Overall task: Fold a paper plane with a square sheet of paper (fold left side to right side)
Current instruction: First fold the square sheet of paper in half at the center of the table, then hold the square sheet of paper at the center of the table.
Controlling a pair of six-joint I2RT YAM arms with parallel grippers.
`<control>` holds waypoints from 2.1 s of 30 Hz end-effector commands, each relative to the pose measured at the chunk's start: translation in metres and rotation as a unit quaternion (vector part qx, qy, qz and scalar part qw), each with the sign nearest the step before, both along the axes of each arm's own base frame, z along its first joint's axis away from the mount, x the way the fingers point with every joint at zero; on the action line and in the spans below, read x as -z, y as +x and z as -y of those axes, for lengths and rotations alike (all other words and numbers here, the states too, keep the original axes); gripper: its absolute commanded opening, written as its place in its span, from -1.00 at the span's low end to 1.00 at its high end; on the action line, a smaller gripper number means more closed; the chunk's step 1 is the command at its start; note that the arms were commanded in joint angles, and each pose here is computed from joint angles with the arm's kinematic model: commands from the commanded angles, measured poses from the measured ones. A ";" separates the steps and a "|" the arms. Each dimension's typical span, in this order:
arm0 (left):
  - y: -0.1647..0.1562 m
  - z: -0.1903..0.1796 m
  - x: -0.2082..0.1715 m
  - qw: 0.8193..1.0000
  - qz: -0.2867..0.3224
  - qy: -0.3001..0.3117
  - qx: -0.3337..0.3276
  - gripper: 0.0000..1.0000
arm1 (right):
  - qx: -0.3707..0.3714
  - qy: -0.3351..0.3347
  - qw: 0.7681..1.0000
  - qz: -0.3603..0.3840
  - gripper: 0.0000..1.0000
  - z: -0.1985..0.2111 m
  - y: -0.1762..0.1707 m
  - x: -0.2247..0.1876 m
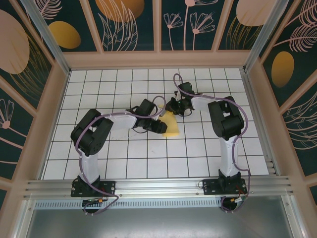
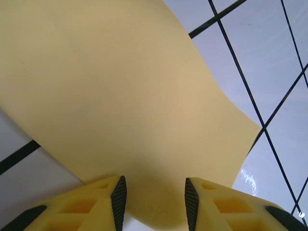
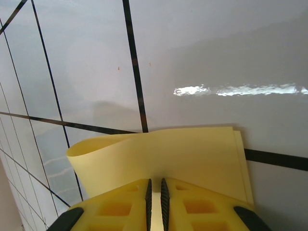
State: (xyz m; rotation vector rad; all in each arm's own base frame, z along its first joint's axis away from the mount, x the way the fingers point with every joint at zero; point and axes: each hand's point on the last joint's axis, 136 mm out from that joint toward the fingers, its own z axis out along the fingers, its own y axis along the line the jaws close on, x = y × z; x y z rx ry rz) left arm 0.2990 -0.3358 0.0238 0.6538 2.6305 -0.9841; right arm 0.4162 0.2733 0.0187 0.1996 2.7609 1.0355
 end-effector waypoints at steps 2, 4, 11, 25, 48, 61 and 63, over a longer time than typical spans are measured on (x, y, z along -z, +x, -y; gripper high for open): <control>-0.038 -0.006 0.007 0.999 -0.046 0.007 0.027 -0.19 | 0.006 -0.070 0.996 -0.062 -0.62 0.020 -0.028 0.049; -0.042 -0.005 0.007 0.998 -0.047 0.007 0.030 -0.19 | 0.006 -0.070 0.996 -0.063 -0.62 0.020 -0.028 0.049; -0.051 0.004 0.004 0.998 -0.043 0.008 0.042 -0.18 | 0.006 -0.071 0.995 -0.065 -0.62 0.020 -0.030 0.051; -0.069 0.011 0.006 0.997 -0.045 0.022 0.056 -0.17 | 0.004 -0.070 0.996 -0.064 -0.62 0.017 -0.032 0.050; -0.004 0.010 -0.037 0.999 -0.022 -0.045 -0.021 -0.15 | -0.001 -0.062 0.996 -0.058 -0.62 0.012 -0.033 0.042; 0.001 0.013 -0.005 0.998 -0.043 -0.024 -0.025 -0.17 | -0.007 -0.052 0.997 -0.048 -0.60 0.007 -0.030 0.032; -0.003 0.009 0.006 0.998 -0.053 -0.012 -0.025 -0.17 | -0.008 -0.047 0.998 -0.040 -0.59 0.005 -0.026 0.025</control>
